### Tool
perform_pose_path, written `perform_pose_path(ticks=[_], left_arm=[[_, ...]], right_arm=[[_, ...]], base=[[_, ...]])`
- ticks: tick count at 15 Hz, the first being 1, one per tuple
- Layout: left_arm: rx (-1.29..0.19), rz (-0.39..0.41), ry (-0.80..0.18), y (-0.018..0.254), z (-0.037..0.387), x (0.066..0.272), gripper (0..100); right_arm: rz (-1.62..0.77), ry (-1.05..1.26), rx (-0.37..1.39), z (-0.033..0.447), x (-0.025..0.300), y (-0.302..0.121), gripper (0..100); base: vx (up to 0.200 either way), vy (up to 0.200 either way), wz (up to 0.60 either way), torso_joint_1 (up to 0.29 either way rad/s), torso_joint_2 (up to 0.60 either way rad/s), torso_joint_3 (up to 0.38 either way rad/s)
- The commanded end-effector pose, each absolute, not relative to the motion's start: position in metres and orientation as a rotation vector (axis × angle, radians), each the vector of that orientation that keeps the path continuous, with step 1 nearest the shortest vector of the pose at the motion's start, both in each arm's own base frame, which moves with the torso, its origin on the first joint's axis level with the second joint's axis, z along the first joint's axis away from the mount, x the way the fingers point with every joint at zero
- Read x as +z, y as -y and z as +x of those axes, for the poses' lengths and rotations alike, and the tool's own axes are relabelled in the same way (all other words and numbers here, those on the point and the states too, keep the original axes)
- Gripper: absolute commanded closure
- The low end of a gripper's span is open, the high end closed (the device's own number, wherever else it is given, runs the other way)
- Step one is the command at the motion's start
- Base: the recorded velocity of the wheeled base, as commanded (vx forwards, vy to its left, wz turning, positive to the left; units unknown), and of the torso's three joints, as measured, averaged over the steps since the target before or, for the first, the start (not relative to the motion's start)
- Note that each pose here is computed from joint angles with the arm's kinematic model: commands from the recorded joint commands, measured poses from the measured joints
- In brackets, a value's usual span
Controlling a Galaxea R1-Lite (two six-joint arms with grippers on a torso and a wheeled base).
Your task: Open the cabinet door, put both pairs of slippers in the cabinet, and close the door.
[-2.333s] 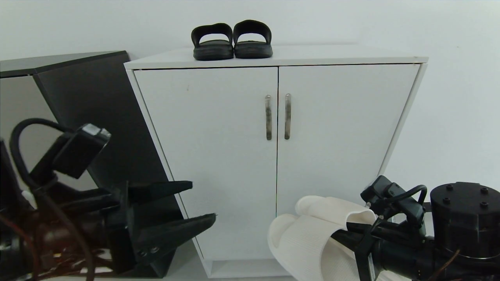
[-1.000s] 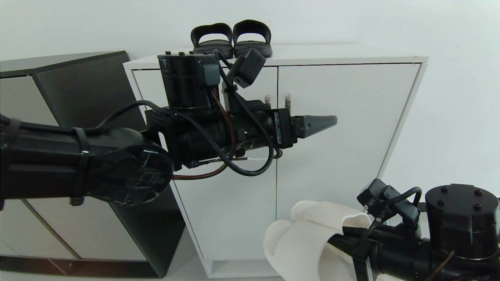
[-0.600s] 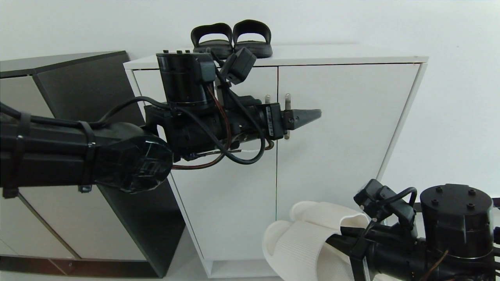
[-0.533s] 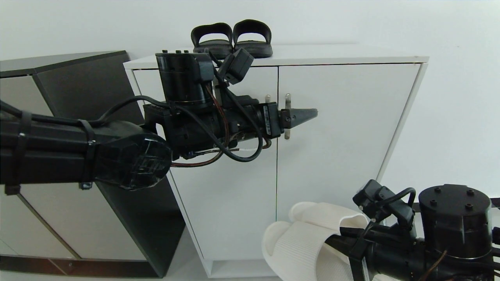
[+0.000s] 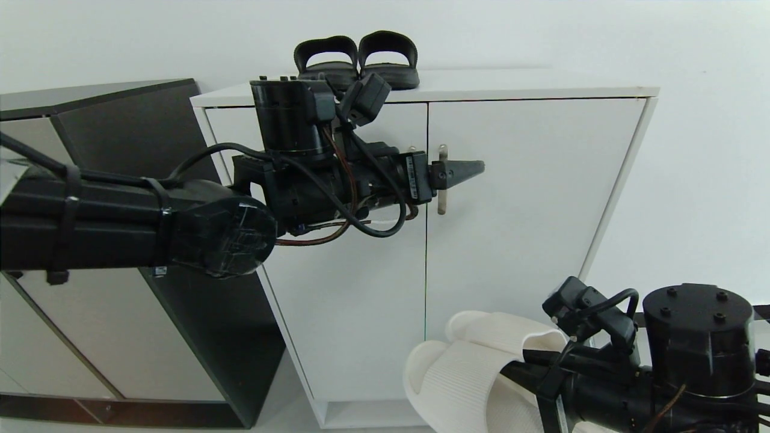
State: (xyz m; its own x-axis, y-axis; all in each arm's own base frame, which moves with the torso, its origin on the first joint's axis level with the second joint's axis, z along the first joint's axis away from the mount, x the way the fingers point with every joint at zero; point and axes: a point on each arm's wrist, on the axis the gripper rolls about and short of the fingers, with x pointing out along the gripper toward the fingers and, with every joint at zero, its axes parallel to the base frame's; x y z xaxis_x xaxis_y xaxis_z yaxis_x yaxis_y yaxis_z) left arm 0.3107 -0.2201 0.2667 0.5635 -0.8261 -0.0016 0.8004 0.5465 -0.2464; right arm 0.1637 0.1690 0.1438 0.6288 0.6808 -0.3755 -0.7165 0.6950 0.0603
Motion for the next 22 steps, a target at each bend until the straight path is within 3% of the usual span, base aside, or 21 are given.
perform_pose_path(ticks=[1,9,10,15,22], left_arm=[[-0.949,-0.226,-0.143,0.227,0.324,0.256,0],[-0.961,-0.208,-0.157,0.236,0.327,0.252,0],[-0.961,-0.206,-0.154,0.236,0.326,0.252,100],[-0.990,-0.192,-0.149,0.237,0.310,0.257,100],[-1.072,-0.144,-0.159,0.231,0.253,0.262,100]], right_arm=[[-0.100,-0.390,0.803,0.164,0.143,-0.169,100],[-0.103,-0.399,0.800,0.165,0.141,-0.170,100],[-0.106,-0.402,0.803,0.164,0.140,-0.170,100],[-0.126,-0.444,0.915,0.145,0.131,-0.170,100],[-0.189,-0.449,1.039,0.129,0.123,-0.158,100]], base=[[0.000,0.000,0.00,0.000,0.00,0.000],[0.000,0.000,0.00,0.000,0.00,0.000],[0.000,0.000,0.00,0.000,0.00,0.000],[0.000,0.000,0.00,0.000,0.00,0.000],[0.000,0.000,0.00,0.000,0.00,0.000]])
